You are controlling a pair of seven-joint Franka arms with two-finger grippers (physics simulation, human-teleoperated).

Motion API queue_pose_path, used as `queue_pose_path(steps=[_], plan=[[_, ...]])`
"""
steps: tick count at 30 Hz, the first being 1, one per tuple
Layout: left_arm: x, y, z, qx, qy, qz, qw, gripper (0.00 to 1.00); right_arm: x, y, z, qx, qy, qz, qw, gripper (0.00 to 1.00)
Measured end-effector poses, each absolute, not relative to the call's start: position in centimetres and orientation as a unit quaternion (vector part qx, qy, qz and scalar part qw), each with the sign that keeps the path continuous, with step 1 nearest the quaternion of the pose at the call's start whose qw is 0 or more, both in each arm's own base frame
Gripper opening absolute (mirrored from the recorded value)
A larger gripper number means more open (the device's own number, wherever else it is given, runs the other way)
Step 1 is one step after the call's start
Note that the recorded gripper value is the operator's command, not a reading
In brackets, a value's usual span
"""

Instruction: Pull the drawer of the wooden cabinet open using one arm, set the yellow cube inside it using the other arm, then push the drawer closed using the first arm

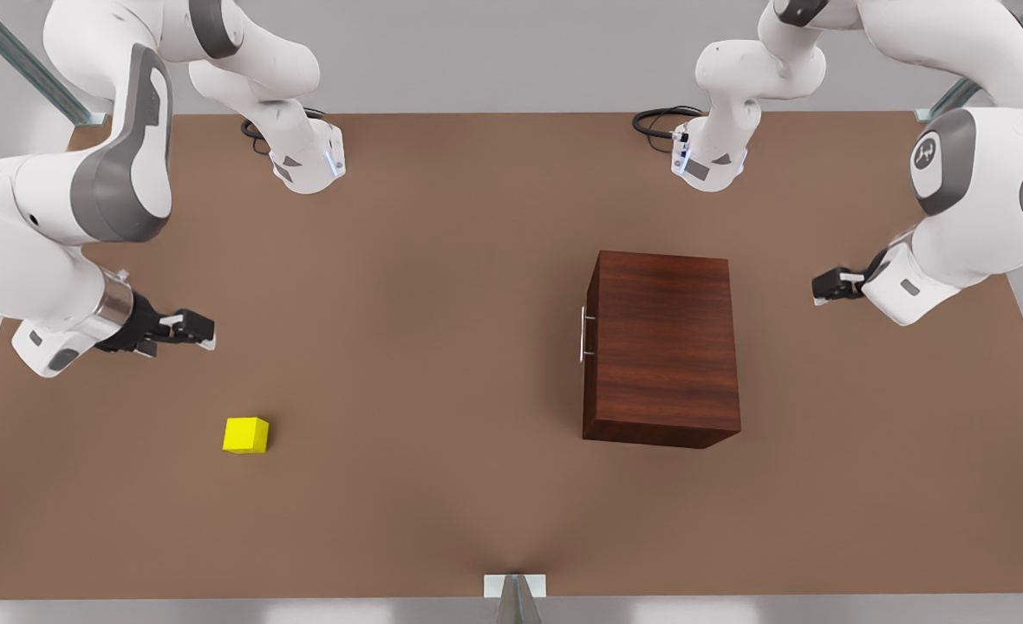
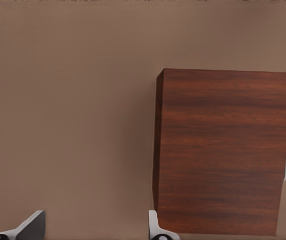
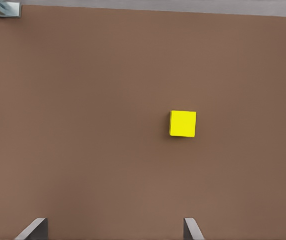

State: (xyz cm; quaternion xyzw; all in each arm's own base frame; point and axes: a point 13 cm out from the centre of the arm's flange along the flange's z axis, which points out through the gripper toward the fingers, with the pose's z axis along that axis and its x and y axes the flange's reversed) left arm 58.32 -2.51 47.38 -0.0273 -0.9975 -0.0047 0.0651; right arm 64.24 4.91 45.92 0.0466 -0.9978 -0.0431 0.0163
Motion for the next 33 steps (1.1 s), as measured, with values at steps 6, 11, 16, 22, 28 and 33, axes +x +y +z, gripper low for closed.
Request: queue_pose_path(steps=[6,11,16,22,28,33], plan=[[57.4,-19.8,42.0,-0.149,-0.984,-0.023,0.094,1.0,65.1,4.2,44.4,0.047,-0.998,-0.033,0.019,1.0],[51.7,-34.8,34.9,-0.221,-0.965,-0.087,0.115,1.0,67.8,4.0,38.2,0.049,-0.998,-0.02,0.032,1.0],[49.8,-40.0,29.2,-0.187,-0.969,-0.126,0.103,1.0,71.0,1.2,28.6,0.035,-0.999,-0.002,0.042,1.0],[50.9,-42.4,25.3,-0.116,-0.981,-0.141,0.06,0.86,72.7,-3.4,19.7,0.005,-0.999,-0.001,0.047,1.0],[52.1,-42.5,23.9,-0.051,-0.988,-0.14,0.035,0.78,73.8,-1.7,11.6,0.01,-0.999,-0.014,0.042,1.0],[52.3,-42.4,22.2,-0.019,-0.988,-0.147,0.034,0.74,73.5,-2.4,9.4,0.004,-0.999,-0.014,0.037,1.0]])
